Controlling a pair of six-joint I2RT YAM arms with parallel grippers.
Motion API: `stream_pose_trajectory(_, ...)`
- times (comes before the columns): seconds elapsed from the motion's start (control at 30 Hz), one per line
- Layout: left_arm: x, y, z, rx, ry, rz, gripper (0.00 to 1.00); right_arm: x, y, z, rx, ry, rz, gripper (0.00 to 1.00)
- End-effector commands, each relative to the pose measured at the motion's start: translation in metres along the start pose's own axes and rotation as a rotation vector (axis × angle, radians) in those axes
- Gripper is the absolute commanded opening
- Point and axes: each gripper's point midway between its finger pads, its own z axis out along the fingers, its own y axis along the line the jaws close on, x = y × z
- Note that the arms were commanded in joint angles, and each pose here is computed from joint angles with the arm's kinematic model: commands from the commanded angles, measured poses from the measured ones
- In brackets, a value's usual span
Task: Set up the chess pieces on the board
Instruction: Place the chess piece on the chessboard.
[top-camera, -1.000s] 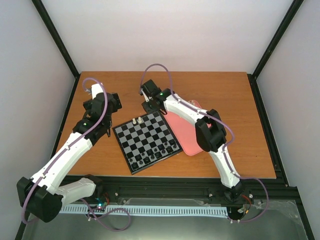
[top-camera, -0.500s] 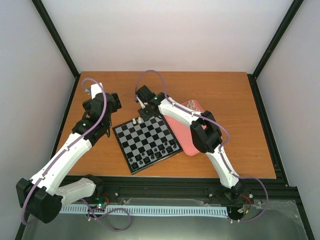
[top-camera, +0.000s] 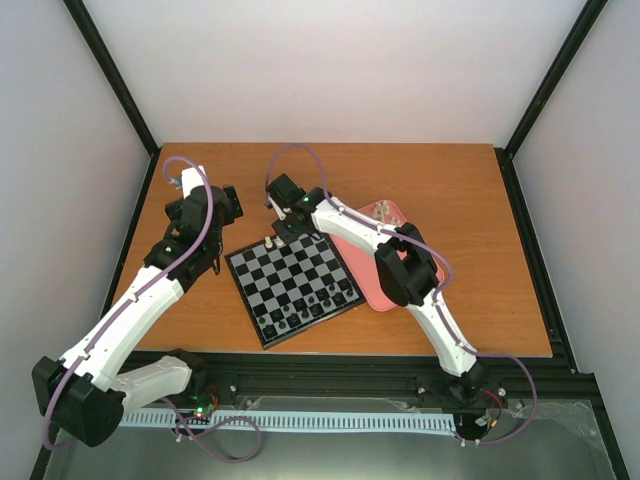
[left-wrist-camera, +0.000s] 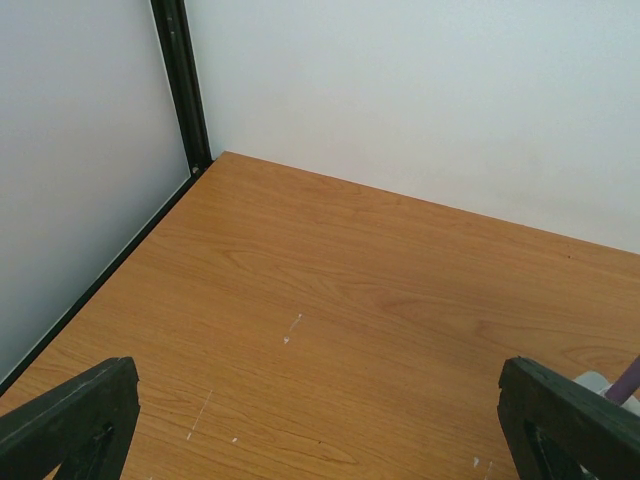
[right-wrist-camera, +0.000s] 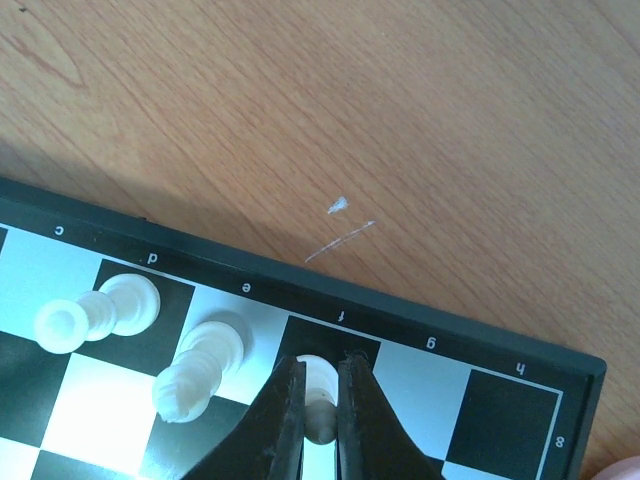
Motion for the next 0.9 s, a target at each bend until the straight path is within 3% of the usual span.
stream_pose_trajectory(0.0,-0.0155,0.0018,-0.0054,0.007,-0.035,-0.049,1.0,-0.0018,0.004,0.0038,0.008,0.003,-0.024,0.04)
stream_pose_trajectory(0.53,-0.0145,0.0015,-0.0049,0.007,-0.032,-0.047,1.0,0.0011,0.0034,0.013,0.012,0.018,-0.026,0.08)
stream_pose_trajectory(0.87,-0.0143,0.0012,-0.0045,0.007,-0.032,-0.045,1.0,-0.0031,0.0084,0.0044,-0.018,-0.007,-0.035,0.34)
